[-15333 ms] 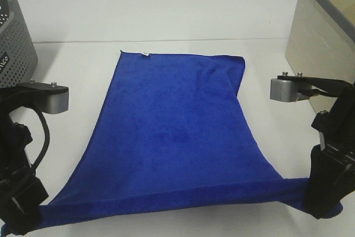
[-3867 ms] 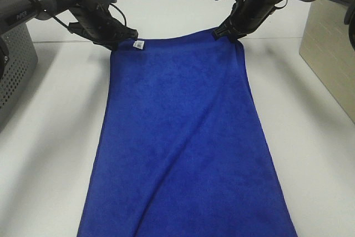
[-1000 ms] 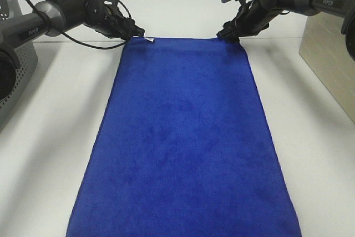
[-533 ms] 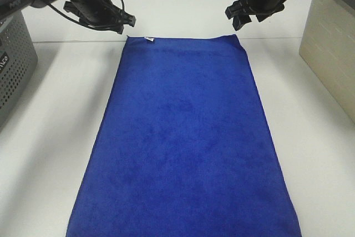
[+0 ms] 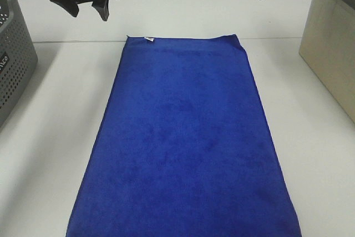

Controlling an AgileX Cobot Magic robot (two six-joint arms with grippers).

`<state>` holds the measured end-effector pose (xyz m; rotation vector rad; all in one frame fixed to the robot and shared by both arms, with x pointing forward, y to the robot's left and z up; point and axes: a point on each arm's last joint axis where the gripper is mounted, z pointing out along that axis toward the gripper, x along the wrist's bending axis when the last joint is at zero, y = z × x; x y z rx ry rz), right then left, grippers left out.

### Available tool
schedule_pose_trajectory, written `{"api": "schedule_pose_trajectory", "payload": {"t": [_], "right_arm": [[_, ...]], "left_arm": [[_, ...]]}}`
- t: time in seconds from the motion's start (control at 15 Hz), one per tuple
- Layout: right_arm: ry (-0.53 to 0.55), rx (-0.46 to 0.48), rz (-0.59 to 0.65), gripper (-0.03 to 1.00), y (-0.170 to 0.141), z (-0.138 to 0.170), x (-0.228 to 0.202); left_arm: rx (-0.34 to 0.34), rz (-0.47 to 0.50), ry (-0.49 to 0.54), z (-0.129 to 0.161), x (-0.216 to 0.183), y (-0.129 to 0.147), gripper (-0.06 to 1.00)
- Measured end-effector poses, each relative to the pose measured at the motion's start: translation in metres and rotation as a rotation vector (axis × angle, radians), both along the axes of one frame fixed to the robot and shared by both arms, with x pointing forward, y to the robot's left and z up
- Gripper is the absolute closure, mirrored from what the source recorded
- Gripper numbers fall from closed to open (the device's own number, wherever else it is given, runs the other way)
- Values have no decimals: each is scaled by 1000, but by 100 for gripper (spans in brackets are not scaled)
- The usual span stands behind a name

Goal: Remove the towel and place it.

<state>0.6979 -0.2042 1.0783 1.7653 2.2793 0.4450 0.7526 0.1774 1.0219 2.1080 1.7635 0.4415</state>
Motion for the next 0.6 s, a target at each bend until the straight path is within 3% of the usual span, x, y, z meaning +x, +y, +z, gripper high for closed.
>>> {"api": "schedule_pose_trajectory", "payload": {"t": [0.2,0.27,0.47,0.6], "right_arm": [[-43,4,-22,24,-3,22,-10],[-58,9,-29,24,-7,41,-28],[-66,14,-57,24,-20,75,-90],[-88,29,-81,24,-31,97,-146]], "left_arm": [[-37,7,-51,32,-9,1,25],[-34,11,-93,60,-21,5,25],[20,43,-123,97,-51,19,25],[15,56,-159,132,-83,28,25]]}}
